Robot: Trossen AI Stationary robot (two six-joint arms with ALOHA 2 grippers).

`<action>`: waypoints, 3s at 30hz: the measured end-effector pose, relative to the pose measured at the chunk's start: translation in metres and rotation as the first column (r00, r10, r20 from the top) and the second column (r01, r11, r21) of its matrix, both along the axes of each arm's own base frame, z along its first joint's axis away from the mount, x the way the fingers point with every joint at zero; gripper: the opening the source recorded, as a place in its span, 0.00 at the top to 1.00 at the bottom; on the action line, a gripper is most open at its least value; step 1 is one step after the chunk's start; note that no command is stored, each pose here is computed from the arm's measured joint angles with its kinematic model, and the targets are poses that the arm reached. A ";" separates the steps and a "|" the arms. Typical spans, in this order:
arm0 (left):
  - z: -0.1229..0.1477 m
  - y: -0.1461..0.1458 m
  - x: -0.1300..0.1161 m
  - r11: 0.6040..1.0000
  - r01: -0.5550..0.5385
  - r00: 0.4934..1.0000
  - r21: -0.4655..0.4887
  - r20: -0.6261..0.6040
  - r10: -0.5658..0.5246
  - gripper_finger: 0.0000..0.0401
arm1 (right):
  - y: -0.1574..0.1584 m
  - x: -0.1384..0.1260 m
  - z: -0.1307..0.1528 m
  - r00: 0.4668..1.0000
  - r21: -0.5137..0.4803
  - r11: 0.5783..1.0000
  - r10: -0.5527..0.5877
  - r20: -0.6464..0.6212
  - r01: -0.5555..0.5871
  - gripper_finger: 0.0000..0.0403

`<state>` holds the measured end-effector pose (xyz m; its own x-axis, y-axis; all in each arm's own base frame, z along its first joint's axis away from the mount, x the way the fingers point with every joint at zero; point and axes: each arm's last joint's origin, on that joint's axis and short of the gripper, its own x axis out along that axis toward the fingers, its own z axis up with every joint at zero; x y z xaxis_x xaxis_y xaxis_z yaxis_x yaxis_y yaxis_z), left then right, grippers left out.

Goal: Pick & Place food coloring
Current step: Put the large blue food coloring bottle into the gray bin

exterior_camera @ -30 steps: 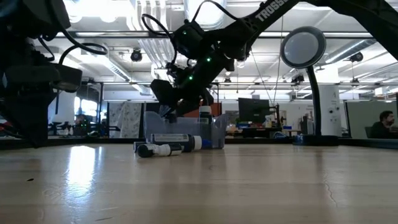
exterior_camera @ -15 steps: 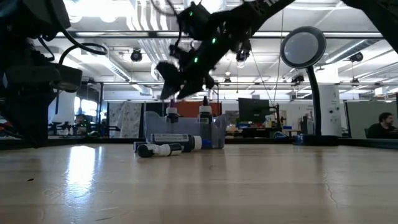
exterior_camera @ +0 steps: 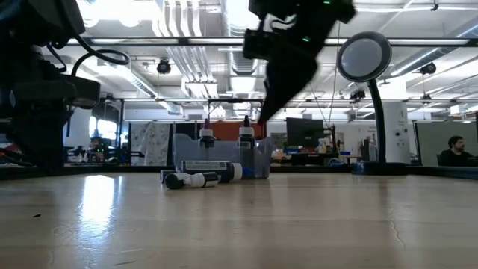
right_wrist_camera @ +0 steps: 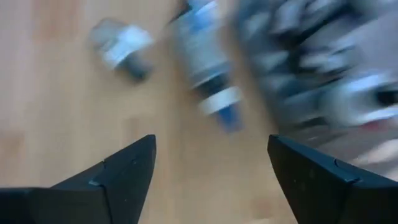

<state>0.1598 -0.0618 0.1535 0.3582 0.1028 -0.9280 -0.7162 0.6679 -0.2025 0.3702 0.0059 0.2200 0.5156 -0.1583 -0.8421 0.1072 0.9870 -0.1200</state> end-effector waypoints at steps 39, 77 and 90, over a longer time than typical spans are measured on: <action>0.000 -0.001 0.002 0.998 -0.049 0.999 -0.043 0.021 0.050 0.52 | -0.010 0.041 -0.081 0.975 -0.149 0.964 0.210 -0.068 -0.218 0.34; -0.004 0.000 -0.001 0.998 -0.049 0.999 -0.026 0.007 0.049 0.52 | 0.011 0.045 -0.094 0.998 0.120 0.991 -0.055 -0.042 0.060 0.60; -0.004 0.000 -0.001 0.998 -0.048 0.999 -0.027 0.006 0.048 0.52 | 0.003 0.037 -0.089 0.987 0.107 0.987 -0.111 -0.113 0.123 0.69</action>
